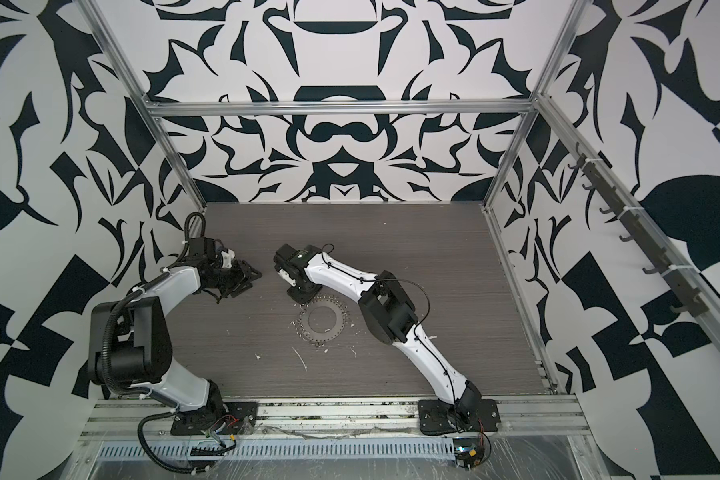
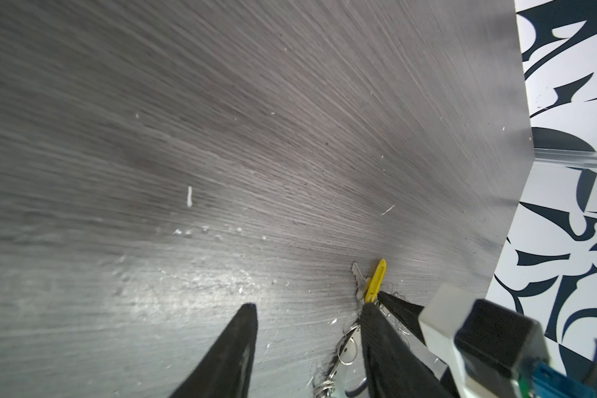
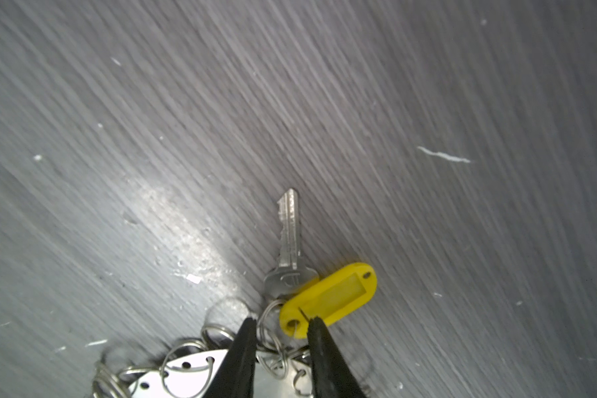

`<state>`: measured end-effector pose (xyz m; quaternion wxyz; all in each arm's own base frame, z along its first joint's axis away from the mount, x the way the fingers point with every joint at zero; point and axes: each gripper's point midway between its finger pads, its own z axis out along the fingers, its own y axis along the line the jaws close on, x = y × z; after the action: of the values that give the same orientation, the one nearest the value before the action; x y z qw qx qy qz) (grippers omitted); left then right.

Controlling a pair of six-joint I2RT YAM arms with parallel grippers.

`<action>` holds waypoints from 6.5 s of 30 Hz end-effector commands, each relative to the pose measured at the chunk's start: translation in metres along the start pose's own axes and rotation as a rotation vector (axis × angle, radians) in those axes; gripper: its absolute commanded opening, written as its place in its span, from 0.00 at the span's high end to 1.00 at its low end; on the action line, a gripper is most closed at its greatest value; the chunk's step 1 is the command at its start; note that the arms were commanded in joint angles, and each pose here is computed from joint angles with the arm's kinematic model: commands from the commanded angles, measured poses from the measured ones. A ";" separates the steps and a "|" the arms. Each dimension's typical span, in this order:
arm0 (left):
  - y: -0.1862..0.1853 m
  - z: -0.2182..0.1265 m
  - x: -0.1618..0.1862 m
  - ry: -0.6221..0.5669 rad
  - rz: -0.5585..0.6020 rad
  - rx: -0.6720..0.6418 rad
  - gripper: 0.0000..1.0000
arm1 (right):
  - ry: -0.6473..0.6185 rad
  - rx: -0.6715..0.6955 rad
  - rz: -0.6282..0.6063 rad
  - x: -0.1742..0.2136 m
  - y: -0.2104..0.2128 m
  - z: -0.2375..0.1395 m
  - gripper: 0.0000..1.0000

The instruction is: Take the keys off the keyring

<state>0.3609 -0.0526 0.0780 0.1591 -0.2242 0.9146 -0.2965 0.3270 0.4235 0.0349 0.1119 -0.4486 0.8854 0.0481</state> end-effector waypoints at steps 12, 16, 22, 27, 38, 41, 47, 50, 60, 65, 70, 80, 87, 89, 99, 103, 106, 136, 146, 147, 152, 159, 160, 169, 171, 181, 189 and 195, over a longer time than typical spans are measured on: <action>-0.009 -0.014 -0.001 -0.039 0.030 0.029 0.48 | -0.076 -0.031 -0.011 -0.014 -0.001 -0.021 1.00; -0.020 -0.019 -0.001 -0.070 0.076 0.076 0.49 | -0.161 -0.077 0.020 -0.017 -0.002 -0.042 1.00; -0.034 -0.023 0.005 -0.092 0.149 0.101 0.50 | -0.290 -0.134 0.052 -0.017 -0.002 -0.060 1.00; -0.033 -0.019 0.007 -0.078 0.130 0.096 0.49 | -0.224 -0.084 0.072 -0.012 -0.011 -0.055 0.77; -0.028 -0.014 0.010 -0.059 0.118 0.084 0.50 | -0.127 -0.055 0.095 0.000 -0.015 -0.040 0.69; -0.026 -0.012 0.012 -0.053 0.118 0.078 0.50 | -0.112 -0.078 0.082 0.003 -0.010 -0.036 0.67; -0.025 -0.010 0.012 -0.048 0.117 0.074 0.49 | -0.091 -0.061 0.064 0.005 -0.011 -0.030 0.64; -0.025 -0.010 0.011 -0.045 0.116 0.075 0.49 | -0.072 -0.044 0.055 0.008 -0.013 -0.022 0.64; -0.025 -0.010 0.013 -0.046 0.114 0.076 0.49 | -0.042 0.001 0.013 0.013 -0.013 -0.009 0.64; -0.024 -0.012 0.014 -0.047 0.114 0.073 0.49 | 0.003 0.032 -0.020 0.021 -0.011 -0.003 0.64; -0.024 -0.014 0.015 -0.050 0.114 0.070 0.49 | -0.009 -0.027 -0.025 0.022 0.004 -0.006 0.61; -0.023 -0.018 0.017 -0.058 0.113 0.060 0.48 | -0.012 0.090 -0.050 0.024 -0.014 -0.010 0.80; -0.027 -0.019 0.014 -0.062 0.113 0.068 0.48 | -0.100 0.000 -0.013 0.009 -0.007 -0.026 0.97; -0.029 -0.019 0.014 -0.061 0.121 0.076 0.48 | -0.154 -0.044 0.017 0.002 -0.007 -0.034 1.00; -0.101 -0.025 0.046 -0.087 0.446 0.315 0.51 | -0.653 -0.321 0.168 -0.015 -0.009 -0.111 1.00; -0.130 -0.034 0.062 -0.085 0.532 0.447 0.51 | -0.818 -0.348 0.160 -0.010 -0.008 -0.140 1.00; -0.149 -0.040 0.077 -0.073 0.612 0.508 0.48 | -0.904 -0.346 0.144 -0.005 -0.007 -0.159 1.00; -0.178 -0.039 0.148 -0.185 1.086 0.445 0.44 | -1.192 -0.311 0.114 0.003 -0.010 -0.243 1.00; -0.182 -0.036 0.133 -0.233 1.101 0.367 0.80 | -1.243 -0.333 0.104 0.002 -0.008 -0.260 1.00; -0.182 -0.036 0.131 -0.238 1.097 0.352 0.87 | -1.247 -0.330 0.105 0.003 -0.009 -0.261 1.00; -0.184 -0.036 0.129 -0.246 1.141 0.282 1.00 | -1.247 -0.317 0.127 0.010 -0.012 -0.262 1.00; -0.193 -0.056 0.118 -0.442 1.401 0.083 1.00 | -1.216 -0.317 0.174 0.035 -0.012 -0.255 0.91; -0.195 -0.061 0.117 -0.475 1.449 0.057 1.00 | -1.219 -0.327 0.172 0.039 -0.009 -0.257 0.82; -0.194 -0.074 0.127 -0.502 1.763 0.017 1.00 | -1.300 -0.273 0.132 0.077 -0.009 -0.285 0.59; -0.192 -0.075 0.132 -0.503 1.820 0.024 1.00 | -1.289 -0.247 0.114 0.084 -0.010 -0.286 0.59; -0.166 -0.091 0.213 -0.067 2.050 0.360 1.00 | -1.316 -0.159 0.043 0.100 -0.019 -0.287 0.58; -0.169 -0.093 0.225 0.049 2.136 0.449 1.00 | -1.234 -0.221 -0.127 0.121 0.008 -0.255 0.49; -0.187 -0.088 0.225 0.056 2.179 0.521 1.00 | -1.140 -0.257 -0.229 0.132 0.021 -0.232 0.46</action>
<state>0.1988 -0.2535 0.2125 0.3510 0.7231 0.5721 -0.1631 0.2091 0.2874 0.2256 0.5191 -0.4148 0.6458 0.3760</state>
